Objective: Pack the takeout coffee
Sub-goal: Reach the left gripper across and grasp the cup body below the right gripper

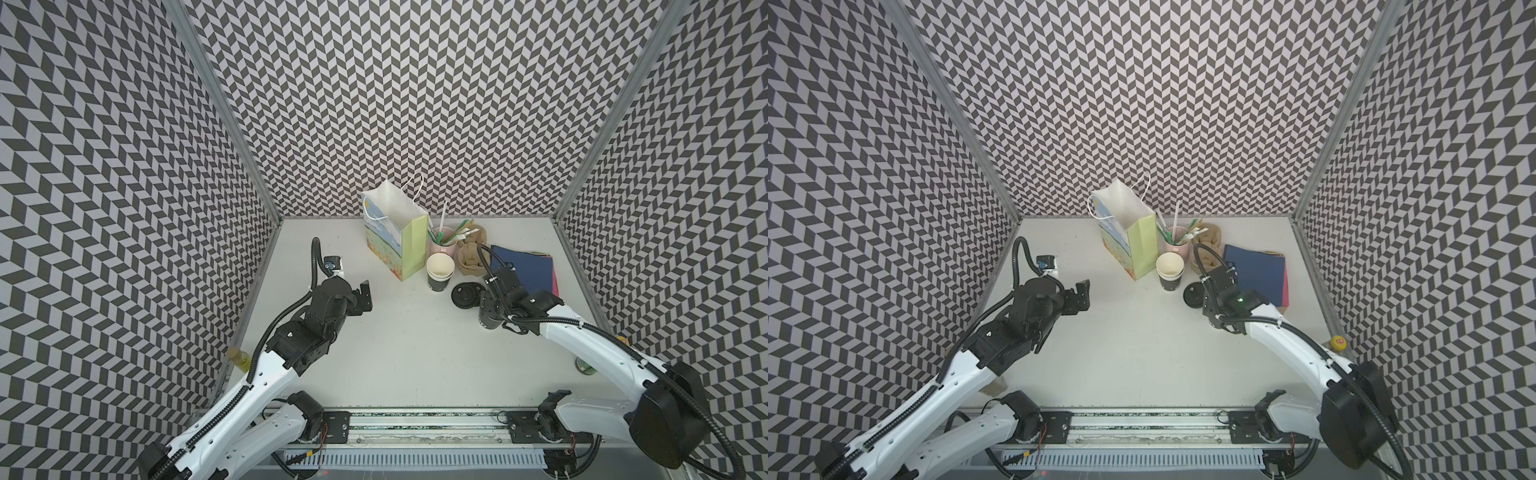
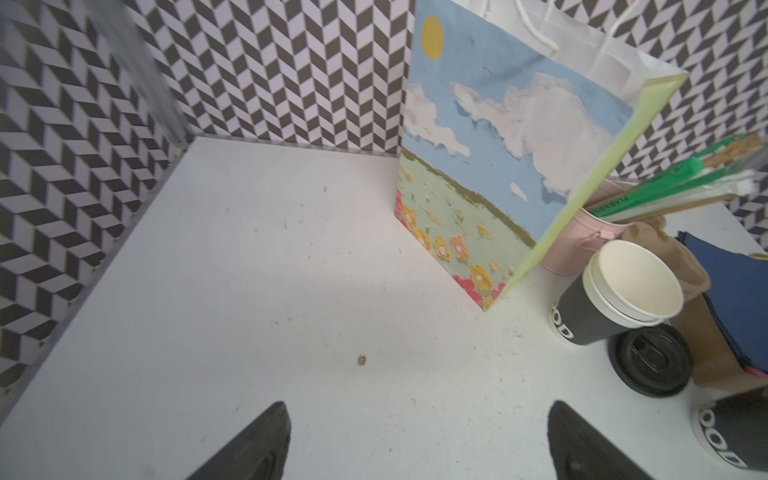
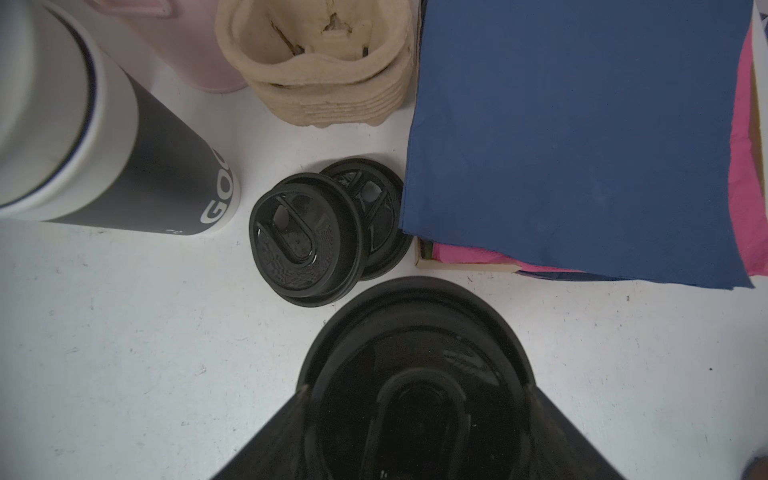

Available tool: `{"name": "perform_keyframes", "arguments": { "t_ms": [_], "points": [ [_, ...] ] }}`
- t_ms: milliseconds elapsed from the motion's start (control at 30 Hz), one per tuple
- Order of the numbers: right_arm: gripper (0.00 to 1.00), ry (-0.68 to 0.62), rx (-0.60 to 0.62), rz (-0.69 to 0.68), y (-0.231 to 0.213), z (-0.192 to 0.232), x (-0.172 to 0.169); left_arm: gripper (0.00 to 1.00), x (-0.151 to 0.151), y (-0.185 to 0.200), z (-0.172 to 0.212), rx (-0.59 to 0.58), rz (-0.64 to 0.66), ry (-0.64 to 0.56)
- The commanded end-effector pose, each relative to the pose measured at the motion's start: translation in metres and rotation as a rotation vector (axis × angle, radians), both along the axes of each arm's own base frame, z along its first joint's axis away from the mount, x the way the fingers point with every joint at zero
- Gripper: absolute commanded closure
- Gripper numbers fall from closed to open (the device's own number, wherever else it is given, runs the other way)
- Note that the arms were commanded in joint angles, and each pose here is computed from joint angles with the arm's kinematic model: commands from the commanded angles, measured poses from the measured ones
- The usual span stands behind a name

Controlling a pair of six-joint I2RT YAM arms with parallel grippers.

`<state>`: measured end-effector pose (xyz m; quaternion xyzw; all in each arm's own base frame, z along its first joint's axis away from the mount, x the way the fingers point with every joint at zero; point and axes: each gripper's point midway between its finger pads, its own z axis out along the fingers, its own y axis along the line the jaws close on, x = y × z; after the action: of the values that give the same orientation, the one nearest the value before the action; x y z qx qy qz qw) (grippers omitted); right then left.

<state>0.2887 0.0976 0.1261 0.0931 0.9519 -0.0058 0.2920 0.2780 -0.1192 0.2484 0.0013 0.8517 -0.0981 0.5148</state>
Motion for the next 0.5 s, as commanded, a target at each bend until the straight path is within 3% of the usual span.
{"name": "perform_keyframes", "arguments": {
  "t_ms": [0,100,267,467],
  "points": [
    [0.25,0.125,0.051,0.037,0.005,-0.017,-0.024,0.05,-0.019,-0.053,0.011,-0.096,-0.294,-0.019],
    [0.25,0.146,0.088,0.035,0.009,-0.017,-0.025,0.05,-0.040,-0.098,0.015,-0.207,-0.477,0.033],
    [0.25,0.189,0.129,0.029,0.014,-0.019,-0.028,0.06,-0.087,-0.172,-0.004,-0.422,-0.668,0.166],
    [0.25,0.228,0.177,0.017,0.022,-0.023,-0.030,0.06,-0.109,-0.233,-0.047,-0.543,-0.731,0.285]
  ]
}}
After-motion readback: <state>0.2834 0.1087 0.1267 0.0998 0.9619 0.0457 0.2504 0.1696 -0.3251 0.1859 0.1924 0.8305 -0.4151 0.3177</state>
